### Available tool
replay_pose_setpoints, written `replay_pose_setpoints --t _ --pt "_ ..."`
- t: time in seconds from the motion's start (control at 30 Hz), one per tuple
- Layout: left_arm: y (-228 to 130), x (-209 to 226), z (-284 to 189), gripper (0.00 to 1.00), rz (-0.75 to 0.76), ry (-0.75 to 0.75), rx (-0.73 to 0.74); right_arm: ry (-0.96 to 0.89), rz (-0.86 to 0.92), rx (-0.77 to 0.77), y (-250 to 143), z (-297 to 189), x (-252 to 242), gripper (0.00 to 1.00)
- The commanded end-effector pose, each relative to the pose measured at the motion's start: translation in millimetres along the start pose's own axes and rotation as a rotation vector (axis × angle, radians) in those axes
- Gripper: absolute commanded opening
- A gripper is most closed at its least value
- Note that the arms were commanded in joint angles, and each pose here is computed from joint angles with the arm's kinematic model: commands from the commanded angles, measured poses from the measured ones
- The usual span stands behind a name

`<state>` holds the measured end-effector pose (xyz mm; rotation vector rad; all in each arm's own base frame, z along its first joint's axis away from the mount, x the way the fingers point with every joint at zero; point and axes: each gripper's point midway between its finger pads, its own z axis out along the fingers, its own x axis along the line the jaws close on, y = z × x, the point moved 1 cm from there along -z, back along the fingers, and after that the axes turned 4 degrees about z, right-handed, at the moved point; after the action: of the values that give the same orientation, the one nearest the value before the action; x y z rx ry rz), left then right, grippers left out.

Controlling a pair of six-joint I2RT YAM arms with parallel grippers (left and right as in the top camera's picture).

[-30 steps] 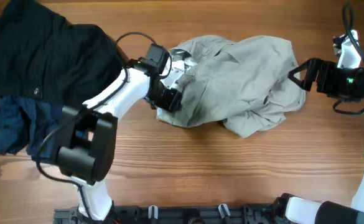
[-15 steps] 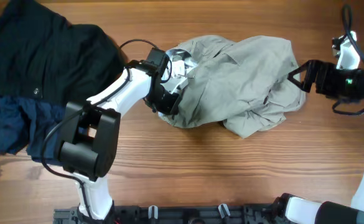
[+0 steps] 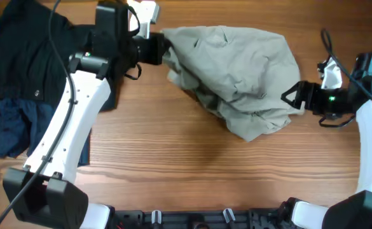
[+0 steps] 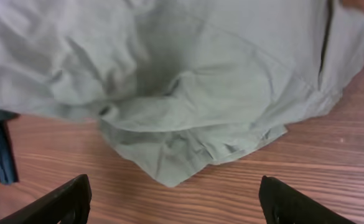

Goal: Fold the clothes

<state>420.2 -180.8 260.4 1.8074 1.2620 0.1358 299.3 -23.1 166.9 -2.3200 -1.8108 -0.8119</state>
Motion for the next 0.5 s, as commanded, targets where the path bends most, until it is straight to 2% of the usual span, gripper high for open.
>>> replay_pose_setpoints --t 0.0,0.07,0.23,0.47 --pt "30.9 -5.6 -21.0 0.04 -0.031 0.003 -0.125 0.021 0.031 -0.01 -2.5 12.0 -3.7 0.87" --pt "48.5 10.7 -34.6 0.04 -0.083 0.055 -0.189 0.019 0.07 -0.031 -2.6 25.2 -11.4 0.87" --pt "62.2 34.4 -50.7 0.04 -0.105 0.097 -0.245 -0.012 0.157 -0.06 -5.8 49.8 -30.2 0.86" --pt "66.3 39.3 -54.1 0.04 -0.123 0.103 -0.265 -0.035 0.311 -0.083 -19.2 83.6 -45.5 0.75"
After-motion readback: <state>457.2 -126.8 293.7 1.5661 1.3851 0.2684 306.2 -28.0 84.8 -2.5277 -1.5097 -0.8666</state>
